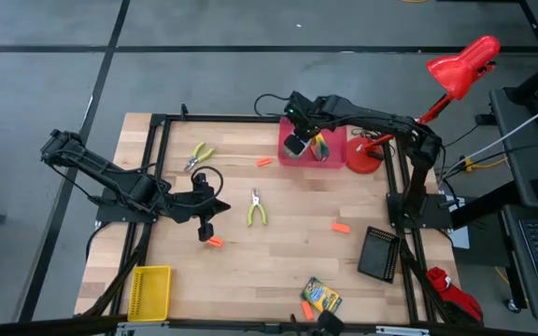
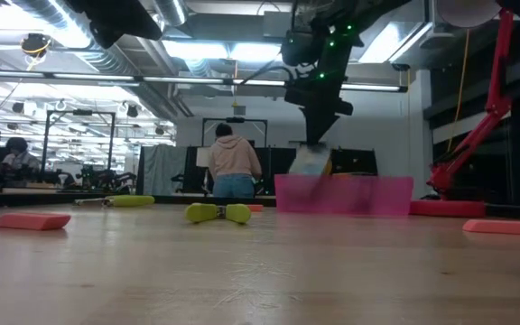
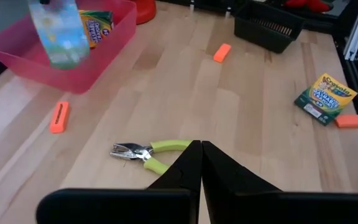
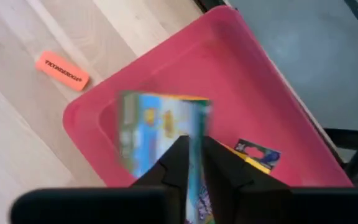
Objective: Pick & Place School Supplies
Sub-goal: Put the yellow crayon box into the red bin
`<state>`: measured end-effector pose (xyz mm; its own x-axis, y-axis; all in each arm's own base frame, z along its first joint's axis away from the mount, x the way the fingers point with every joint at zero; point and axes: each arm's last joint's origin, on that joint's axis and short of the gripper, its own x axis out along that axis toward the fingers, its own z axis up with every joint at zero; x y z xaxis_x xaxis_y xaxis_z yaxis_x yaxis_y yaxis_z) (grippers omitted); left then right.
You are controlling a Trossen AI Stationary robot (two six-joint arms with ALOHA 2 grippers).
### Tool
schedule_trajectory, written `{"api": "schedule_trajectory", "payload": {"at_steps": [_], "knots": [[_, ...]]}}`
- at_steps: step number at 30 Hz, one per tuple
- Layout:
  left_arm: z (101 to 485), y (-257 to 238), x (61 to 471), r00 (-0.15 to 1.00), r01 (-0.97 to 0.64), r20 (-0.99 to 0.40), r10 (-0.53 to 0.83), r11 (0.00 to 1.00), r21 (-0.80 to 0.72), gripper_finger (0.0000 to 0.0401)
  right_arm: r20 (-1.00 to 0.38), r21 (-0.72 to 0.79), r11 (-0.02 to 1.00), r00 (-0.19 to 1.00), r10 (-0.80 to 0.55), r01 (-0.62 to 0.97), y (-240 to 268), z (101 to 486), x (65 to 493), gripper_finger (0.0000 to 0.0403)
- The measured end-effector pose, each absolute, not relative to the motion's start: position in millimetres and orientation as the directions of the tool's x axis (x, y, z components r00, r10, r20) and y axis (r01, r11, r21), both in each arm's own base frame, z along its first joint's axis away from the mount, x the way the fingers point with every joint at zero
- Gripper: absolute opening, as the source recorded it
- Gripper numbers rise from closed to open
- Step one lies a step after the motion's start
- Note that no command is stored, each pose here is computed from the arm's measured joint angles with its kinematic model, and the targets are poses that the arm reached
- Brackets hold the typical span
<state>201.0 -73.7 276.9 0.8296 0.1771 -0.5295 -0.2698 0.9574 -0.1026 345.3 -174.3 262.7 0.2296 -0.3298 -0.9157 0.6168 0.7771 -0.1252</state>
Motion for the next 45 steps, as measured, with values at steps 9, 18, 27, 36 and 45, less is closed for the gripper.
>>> {"api": "schedule_trajectory", "payload": {"at_steps": [9,18,27,36,45], "knots": [[278,-74,201,0.834,-0.269,-0.526,0.166,0.955,-0.127,0.0003,-0.934,-0.1,0.718,0.185,-0.307,0.688,-183,264,333,0.0096],[277,-74,201,0.834,-0.27,-0.526,0.167,0.955,-0.126,0.0003,-0.963,0.203,0.814,0.26,0.066,0.544,-135,276,333,0.0093],[277,-74,201,0.83,-0.281,-0.527,0.183,0.953,-0.111,0.0003,-0.946,0.311,0.936,0.149,0.289,0.162,23,282,348,0.0093],[276,-76,201,0.826,-0.214,-0.556,0.095,0.965,-0.153,0.0003,-0.982,0.183,0.955,0.093,0.166,0.233,145,254,316,0.0091],[274,-85,201,0.799,-0.012,-0.575,-0.176,0.952,-0.307,0.0003,-0.956,0.206,0.867,0.284,0.078,0.454,214,251,288,0.0091]]}}
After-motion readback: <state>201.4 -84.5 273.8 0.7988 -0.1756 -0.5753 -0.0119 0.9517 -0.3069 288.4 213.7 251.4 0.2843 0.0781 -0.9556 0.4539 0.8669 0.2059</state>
